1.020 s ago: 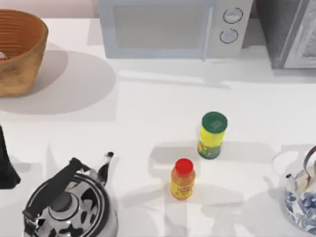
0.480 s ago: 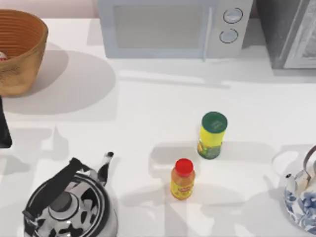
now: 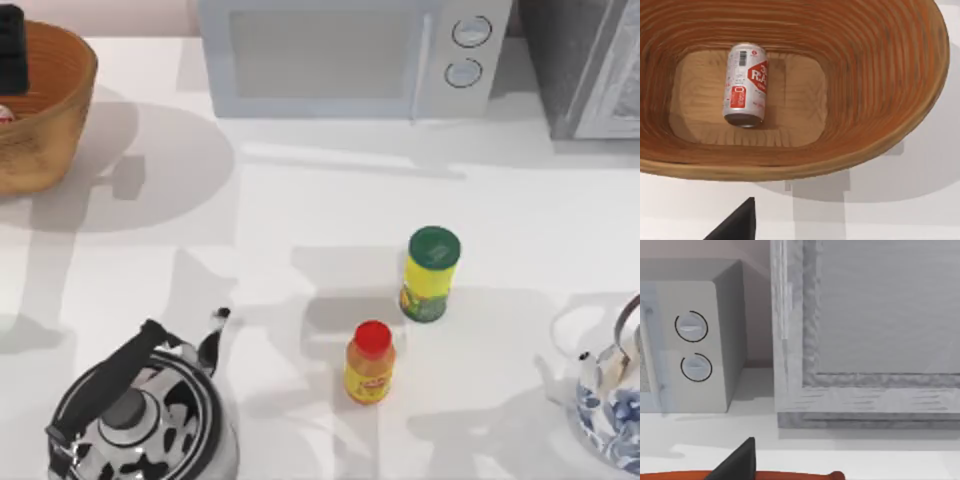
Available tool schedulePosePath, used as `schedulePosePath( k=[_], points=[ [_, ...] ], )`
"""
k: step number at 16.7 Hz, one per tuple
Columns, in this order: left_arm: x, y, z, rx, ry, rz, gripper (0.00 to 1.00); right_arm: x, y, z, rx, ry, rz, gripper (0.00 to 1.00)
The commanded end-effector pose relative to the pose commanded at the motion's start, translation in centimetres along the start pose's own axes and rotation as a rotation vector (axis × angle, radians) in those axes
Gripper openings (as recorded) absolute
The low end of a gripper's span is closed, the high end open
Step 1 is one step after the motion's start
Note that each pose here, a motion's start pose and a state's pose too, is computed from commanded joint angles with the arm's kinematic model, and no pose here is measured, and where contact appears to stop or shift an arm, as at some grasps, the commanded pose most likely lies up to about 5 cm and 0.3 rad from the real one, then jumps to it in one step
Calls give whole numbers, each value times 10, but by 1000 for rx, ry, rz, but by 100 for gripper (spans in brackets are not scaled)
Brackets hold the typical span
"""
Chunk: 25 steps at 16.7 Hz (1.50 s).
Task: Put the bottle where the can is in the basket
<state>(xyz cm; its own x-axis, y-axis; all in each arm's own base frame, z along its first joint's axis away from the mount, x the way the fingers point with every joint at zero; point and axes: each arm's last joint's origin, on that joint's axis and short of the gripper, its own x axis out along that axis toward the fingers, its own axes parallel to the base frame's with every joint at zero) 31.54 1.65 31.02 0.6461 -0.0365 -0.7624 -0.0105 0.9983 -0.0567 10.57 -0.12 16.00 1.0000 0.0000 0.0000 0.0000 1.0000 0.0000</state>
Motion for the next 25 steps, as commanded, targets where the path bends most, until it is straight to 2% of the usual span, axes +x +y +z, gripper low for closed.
schedulePosePath(
  k=[3, 6, 9, 12, 17, 25],
  points=[
    [46, 13, 45, -21, 148, 5, 100, 0, 0, 0, 0, 0, 0, 100],
    [96, 29, 73, -37, 277, 5, 100, 0, 0, 0, 0, 0, 0, 100],
    [143, 45, 84, -43, 390, -1, 100, 0, 0, 0, 0, 0, 0, 100],
    [173, 58, 86, -36, 465, -9, 100, 0, 0, 0, 0, 0, 0, 100],
    [201, 72, 81, -7, 546, -23, 100, 0, 0, 0, 0, 0, 0, 100],
    [211, 80, 73, 20, 598, -34, 100, 0, 0, 0, 0, 0, 0, 100]
  ],
)
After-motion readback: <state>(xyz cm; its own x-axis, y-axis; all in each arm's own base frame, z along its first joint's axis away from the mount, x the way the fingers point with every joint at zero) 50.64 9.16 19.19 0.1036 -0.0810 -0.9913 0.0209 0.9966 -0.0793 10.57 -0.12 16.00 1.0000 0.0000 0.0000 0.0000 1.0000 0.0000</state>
